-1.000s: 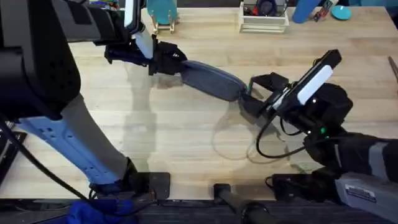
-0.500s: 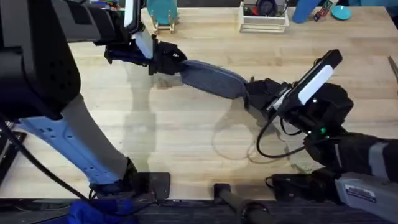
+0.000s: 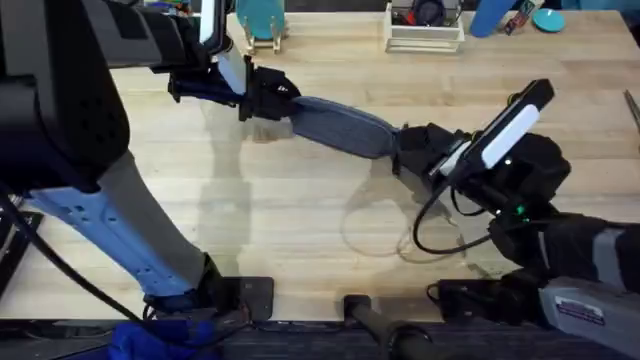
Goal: Unzip the bag, pick up the pens from the table one at a time and place them inside, then zip the bag closed.
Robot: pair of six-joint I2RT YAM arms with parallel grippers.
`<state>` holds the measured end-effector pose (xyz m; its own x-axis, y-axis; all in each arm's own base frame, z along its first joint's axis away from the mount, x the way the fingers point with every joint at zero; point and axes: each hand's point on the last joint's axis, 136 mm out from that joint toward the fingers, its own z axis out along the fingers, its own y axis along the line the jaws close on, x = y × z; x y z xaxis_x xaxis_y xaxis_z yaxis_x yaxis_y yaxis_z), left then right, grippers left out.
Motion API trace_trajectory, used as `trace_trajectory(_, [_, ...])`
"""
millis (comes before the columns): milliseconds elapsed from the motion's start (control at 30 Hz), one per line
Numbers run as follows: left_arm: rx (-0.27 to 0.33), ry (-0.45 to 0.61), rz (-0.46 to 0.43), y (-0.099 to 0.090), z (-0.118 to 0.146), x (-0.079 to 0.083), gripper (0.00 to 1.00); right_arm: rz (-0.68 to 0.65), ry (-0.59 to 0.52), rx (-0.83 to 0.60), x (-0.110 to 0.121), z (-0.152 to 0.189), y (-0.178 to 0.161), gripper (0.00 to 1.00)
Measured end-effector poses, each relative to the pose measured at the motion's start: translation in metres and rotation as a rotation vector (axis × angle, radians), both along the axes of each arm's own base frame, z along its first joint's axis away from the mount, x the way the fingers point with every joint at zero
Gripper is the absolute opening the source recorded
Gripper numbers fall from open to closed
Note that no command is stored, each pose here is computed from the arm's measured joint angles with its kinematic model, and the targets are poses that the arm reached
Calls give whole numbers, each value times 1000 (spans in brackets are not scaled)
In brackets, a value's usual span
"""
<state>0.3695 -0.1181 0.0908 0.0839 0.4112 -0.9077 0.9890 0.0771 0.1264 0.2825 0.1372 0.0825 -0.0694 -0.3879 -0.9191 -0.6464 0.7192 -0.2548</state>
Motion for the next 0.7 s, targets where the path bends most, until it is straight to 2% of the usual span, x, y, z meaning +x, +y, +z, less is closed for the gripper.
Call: trace_trajectory(700, [0, 0, 1, 0, 0, 0, 41, 50, -81, 28, 9, 26, 11, 33])
